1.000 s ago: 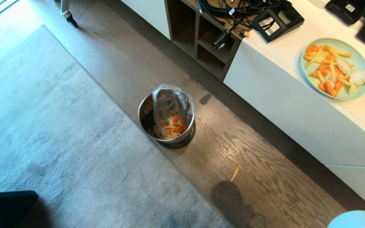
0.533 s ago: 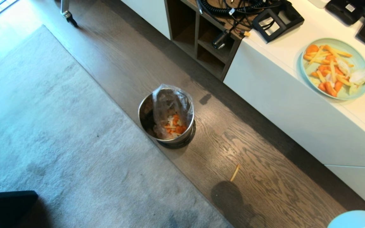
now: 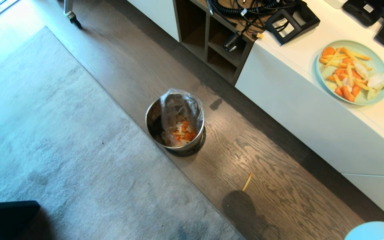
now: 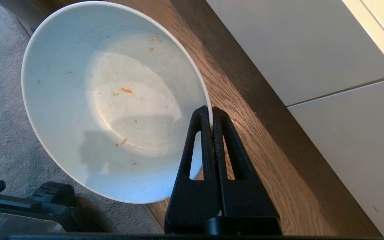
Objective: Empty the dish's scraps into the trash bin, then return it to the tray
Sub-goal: Put the bowl back to the table
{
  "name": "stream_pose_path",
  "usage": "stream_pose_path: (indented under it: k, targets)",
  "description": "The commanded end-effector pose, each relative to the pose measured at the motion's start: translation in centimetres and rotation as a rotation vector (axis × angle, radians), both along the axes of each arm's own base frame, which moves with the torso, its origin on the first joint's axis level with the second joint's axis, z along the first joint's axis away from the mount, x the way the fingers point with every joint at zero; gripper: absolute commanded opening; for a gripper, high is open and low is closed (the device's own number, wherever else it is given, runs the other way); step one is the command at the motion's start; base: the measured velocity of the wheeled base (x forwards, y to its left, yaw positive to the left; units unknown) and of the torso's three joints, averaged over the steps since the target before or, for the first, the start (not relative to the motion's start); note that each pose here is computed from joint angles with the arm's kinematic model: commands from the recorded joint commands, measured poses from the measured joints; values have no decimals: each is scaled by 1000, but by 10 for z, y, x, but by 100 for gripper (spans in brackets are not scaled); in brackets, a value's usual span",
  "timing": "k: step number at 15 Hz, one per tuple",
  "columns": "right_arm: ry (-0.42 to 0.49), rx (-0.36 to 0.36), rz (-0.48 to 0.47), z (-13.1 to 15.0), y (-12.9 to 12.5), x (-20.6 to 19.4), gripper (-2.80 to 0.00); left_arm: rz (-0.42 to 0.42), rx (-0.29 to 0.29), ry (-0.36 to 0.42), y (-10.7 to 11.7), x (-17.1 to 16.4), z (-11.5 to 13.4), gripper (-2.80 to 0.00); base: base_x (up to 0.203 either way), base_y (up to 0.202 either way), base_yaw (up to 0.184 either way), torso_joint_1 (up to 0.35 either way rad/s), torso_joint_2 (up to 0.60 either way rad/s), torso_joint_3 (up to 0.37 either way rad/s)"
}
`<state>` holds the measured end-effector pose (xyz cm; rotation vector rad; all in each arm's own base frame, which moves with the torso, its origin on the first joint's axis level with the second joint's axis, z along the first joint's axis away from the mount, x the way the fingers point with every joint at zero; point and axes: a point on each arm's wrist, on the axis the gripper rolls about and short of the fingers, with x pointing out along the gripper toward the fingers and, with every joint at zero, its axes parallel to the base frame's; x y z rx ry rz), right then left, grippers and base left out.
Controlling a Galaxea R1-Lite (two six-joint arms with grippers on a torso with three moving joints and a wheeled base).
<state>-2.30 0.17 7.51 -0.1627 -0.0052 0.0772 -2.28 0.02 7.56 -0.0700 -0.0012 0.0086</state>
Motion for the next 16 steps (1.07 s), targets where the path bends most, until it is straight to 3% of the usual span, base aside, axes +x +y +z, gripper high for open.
stream_pose_path:
  k: [1, 9, 16]
  targets:
    - [2, -1, 1, 0, 0, 0, -280, 1, -1, -1, 0, 0, 0, -280, 0, 0, 0, 0, 0, 0]
    - [2, 0, 1, 0, 0, 0, -280, 1, -1, -1, 0, 0, 0, -280, 0, 0, 0, 0, 0, 0]
    - [2, 0, 1, 0, 0, 0, -280, 1, -2, -1, 0, 0, 0, -280, 0, 0, 0, 5, 1, 172]
